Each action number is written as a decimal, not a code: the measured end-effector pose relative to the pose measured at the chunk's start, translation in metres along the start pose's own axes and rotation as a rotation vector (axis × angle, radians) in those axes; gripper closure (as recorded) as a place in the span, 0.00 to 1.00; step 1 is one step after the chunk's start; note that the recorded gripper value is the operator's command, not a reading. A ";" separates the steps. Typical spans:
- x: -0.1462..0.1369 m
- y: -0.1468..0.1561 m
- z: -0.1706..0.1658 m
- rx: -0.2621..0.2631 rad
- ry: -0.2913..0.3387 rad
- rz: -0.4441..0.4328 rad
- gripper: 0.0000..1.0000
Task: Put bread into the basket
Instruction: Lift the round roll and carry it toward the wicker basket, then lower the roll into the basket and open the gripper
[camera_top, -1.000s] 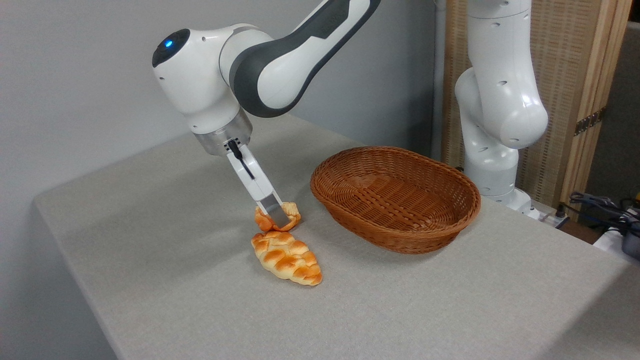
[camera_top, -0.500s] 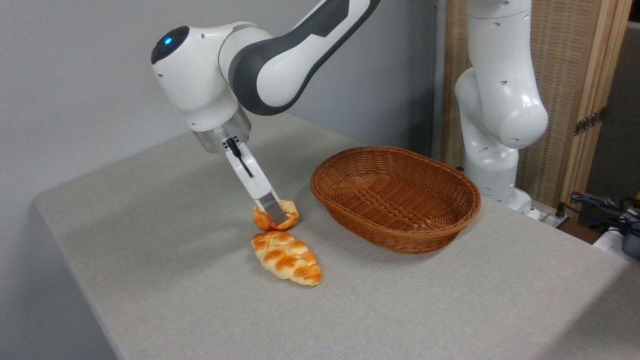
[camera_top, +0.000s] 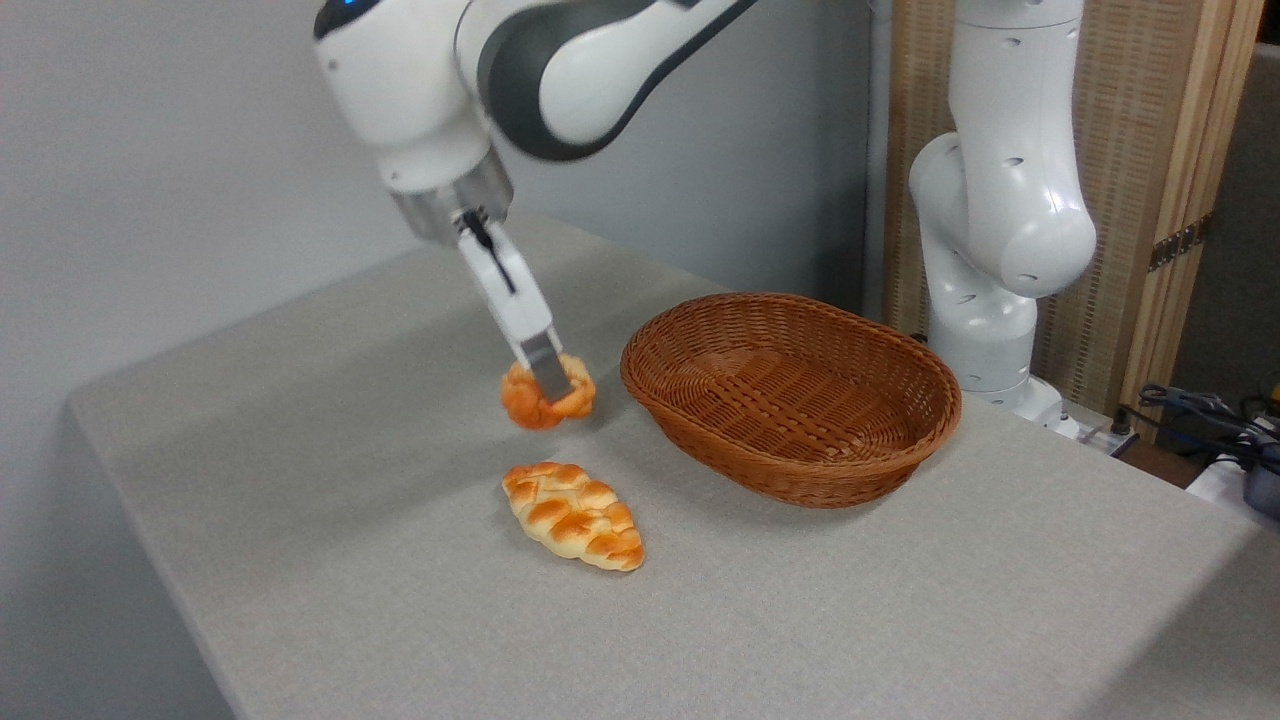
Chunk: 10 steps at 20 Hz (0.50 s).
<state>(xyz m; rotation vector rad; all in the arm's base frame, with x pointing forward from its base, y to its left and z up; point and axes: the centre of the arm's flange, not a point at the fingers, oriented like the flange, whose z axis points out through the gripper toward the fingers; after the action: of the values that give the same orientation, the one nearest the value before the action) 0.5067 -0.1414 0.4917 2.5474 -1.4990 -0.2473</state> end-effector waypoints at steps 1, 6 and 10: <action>-0.004 0.003 -0.006 -0.001 0.005 0.000 0.71; -0.032 0.025 -0.037 -0.030 0.013 0.006 0.70; -0.057 0.027 -0.041 -0.086 -0.011 -0.019 0.54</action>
<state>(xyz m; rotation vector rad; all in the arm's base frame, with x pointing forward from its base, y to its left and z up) 0.4657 -0.1019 0.5407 2.4978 -1.4362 -0.3224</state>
